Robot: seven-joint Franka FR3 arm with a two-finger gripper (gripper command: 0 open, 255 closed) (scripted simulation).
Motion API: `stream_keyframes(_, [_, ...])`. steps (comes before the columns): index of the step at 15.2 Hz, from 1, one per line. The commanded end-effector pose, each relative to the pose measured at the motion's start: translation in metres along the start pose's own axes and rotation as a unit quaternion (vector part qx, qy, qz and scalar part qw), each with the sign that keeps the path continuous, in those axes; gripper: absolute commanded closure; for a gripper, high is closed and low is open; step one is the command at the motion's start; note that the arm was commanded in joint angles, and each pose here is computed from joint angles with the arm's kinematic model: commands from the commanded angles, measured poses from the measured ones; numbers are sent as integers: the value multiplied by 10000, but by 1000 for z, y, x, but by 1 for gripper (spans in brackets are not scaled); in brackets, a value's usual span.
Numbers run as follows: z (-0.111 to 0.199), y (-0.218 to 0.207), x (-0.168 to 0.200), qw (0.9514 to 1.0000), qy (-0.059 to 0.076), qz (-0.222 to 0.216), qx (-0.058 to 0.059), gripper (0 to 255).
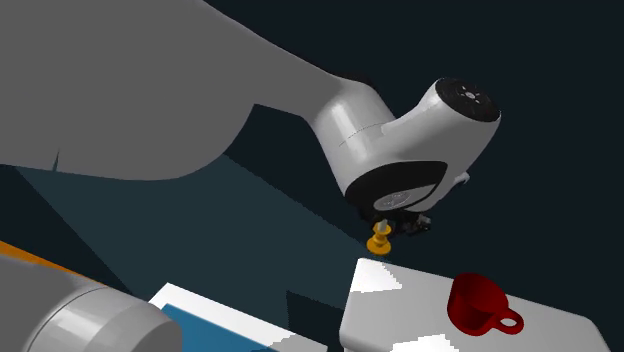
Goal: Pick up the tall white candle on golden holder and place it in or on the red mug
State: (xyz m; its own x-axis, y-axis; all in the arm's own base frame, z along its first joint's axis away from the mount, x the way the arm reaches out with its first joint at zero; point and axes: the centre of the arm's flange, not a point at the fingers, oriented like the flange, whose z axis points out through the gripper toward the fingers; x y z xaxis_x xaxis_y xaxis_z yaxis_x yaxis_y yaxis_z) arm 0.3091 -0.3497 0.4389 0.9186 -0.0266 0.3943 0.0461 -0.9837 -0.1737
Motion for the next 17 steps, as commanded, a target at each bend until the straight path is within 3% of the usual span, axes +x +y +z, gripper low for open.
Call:
stream_keyframes(1, [-10, -2, 5, 10000, -2, 1, 0, 255])
stream_keyframes(4, [-23, -5, 10, 10000, -2, 1, 0, 255])
stream_keyframes(17, [-44, 165, 3, 10000, -2, 1, 0, 255])
